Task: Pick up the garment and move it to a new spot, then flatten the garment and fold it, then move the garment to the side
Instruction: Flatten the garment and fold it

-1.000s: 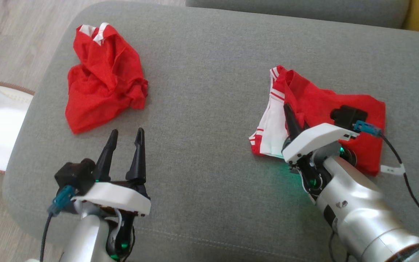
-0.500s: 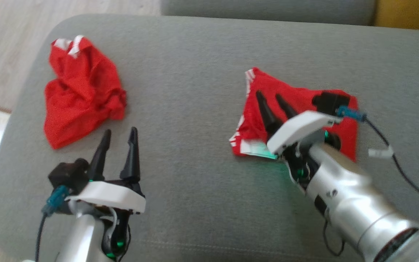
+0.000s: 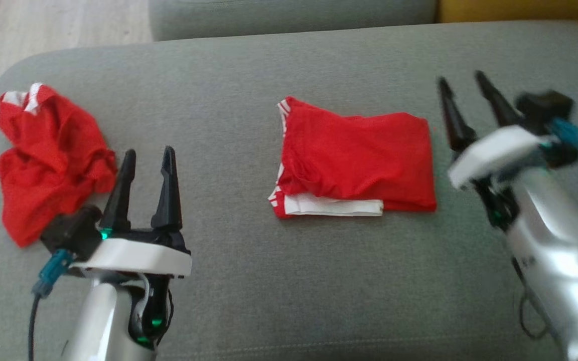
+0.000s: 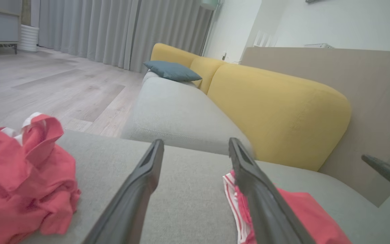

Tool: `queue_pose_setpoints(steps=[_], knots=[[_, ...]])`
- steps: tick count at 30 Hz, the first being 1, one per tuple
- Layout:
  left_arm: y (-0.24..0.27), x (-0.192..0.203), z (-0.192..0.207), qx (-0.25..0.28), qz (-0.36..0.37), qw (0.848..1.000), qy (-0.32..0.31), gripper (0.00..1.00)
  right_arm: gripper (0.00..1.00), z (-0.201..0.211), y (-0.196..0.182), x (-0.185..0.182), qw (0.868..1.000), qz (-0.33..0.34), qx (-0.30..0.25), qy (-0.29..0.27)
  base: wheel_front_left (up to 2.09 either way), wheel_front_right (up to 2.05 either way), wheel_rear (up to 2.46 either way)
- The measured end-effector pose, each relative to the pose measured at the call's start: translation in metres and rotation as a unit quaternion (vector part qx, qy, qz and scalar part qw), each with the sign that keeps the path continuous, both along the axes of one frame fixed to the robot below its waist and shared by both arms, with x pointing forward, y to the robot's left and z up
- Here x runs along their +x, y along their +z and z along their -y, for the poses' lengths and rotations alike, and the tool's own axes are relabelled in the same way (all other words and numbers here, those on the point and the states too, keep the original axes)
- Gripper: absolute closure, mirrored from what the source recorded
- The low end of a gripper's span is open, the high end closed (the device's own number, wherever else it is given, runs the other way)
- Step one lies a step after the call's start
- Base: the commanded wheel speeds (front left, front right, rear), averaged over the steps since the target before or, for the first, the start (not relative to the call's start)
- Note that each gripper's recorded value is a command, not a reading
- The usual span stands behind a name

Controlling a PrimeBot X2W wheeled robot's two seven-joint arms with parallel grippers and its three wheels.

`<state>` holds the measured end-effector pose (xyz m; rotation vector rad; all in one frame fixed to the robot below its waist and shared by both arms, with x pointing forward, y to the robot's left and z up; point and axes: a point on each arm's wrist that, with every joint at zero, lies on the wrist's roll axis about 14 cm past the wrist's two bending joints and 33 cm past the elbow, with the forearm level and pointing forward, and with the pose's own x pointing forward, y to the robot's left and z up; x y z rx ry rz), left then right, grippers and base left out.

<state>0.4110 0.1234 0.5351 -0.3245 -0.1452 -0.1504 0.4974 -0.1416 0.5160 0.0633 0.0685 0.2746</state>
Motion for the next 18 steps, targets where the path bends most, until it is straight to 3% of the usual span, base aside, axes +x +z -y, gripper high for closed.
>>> queue_pose_setpoints(steps=[9, 18], knots=[[0.013, 0.006, 0.012, -0.006, 0.021, 1.0, -0.016, 0.0, 0.0, 0.047, -0.01, -0.049, 0.995, 0.042, 0.01, -0.093, 0.0, 0.0, 0.0], [-0.007, -0.004, 0.014, 0.025, -0.002, 0.999, -0.022, 0.0, 0.0, 0.05, -0.03, -0.087, 0.992, 0.032, -0.004, -0.119, 0.0, 0.0, 0.0]])
